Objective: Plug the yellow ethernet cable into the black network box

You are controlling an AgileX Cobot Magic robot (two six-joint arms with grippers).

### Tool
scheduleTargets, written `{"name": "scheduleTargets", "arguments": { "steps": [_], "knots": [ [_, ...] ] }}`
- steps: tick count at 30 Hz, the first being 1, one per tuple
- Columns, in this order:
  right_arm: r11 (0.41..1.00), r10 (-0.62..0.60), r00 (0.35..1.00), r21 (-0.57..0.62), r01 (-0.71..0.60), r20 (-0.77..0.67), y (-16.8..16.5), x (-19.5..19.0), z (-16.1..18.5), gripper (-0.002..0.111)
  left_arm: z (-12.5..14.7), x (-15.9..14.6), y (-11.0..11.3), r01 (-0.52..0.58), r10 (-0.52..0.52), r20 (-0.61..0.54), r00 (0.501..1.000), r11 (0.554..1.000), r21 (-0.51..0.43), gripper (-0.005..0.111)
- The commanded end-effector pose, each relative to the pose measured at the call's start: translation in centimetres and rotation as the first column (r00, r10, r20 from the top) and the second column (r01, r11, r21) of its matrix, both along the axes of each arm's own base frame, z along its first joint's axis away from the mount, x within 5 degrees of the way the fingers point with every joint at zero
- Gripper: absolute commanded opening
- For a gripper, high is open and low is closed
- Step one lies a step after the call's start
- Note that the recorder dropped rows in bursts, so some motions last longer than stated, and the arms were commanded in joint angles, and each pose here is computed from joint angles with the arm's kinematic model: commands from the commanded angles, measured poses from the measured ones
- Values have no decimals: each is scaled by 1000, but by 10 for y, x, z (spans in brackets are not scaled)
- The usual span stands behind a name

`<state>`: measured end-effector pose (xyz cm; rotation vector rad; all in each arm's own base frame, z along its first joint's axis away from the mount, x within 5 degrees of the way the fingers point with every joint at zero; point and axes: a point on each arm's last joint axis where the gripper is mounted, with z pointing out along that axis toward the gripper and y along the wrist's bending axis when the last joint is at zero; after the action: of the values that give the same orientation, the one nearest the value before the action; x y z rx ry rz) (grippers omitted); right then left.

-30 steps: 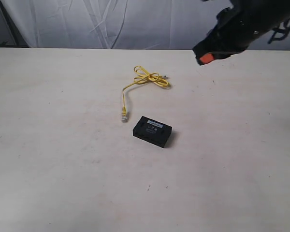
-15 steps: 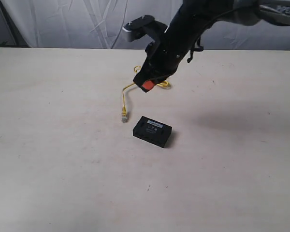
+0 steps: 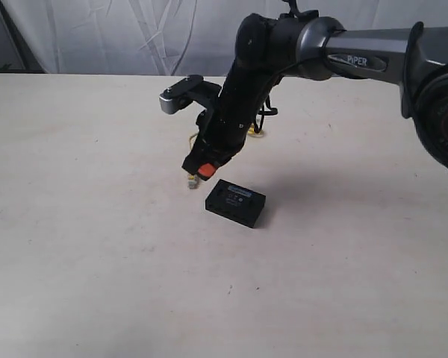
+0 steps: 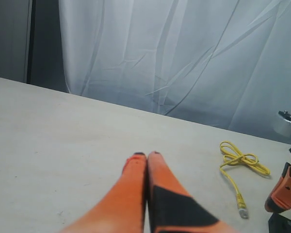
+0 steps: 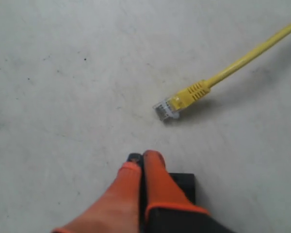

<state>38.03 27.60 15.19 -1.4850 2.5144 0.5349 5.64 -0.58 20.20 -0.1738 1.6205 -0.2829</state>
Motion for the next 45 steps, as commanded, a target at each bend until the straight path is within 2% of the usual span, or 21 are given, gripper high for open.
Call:
{"name": "scheduleTargets", "arguments": {
  "steps": [1,7,22,27,31,34,38,41,42,44,45],
  "knots": [
    [1000,14,1000,-9,-14,6,2,0,-3,-1,0,0,1,-7,7,11,1000,1000,-1,0],
    [999,26,1000,-43,-26,-4,0,1,-15,-1,0,0,1,-7,7,11,1000,1000,-1,0],
    [958,131,990,-250,-142,-60,-19,-4,-21,-1,0,0,1,-7,7,11,1000,1000,-1,0],
    [956,116,989,-262,-136,-88,-29,-3,-15,-1,0,0,1,-7,7,11,1000,1000,-1,0],
    [963,63,995,-256,-81,-79,-44,6,-7,-1,0,0,0,-6,7,11,1000,1000,-8,0],
    [972,29,998,-231,-43,-63,-53,10,5,-1,3,0,1,-12,15,44,999,998,-67,0],
    [977,10,1000,-213,-13,-16,-62,13,28,-1,12,0,4,-34,59,136,989,983,-178,0],
    [978,-21,999,-207,26,25,-78,18,45,-1,14,-1,6,-29,84,146,986,939,-341,0],
    [978,-43,998,-202,49,34,-86,20,51,-1,17,-1,6,-24,80,146,986,935,-355,0],
    [971,-152,988,-184,152,13,-114,22,58,-1,34,-5,3,4,47,170,984,958,-287,0],
    [965,-222,975,-143,220,6,-130,19,59,-1,45,-4,1,13,23,146,989,971,-240,0]
  ]
}}
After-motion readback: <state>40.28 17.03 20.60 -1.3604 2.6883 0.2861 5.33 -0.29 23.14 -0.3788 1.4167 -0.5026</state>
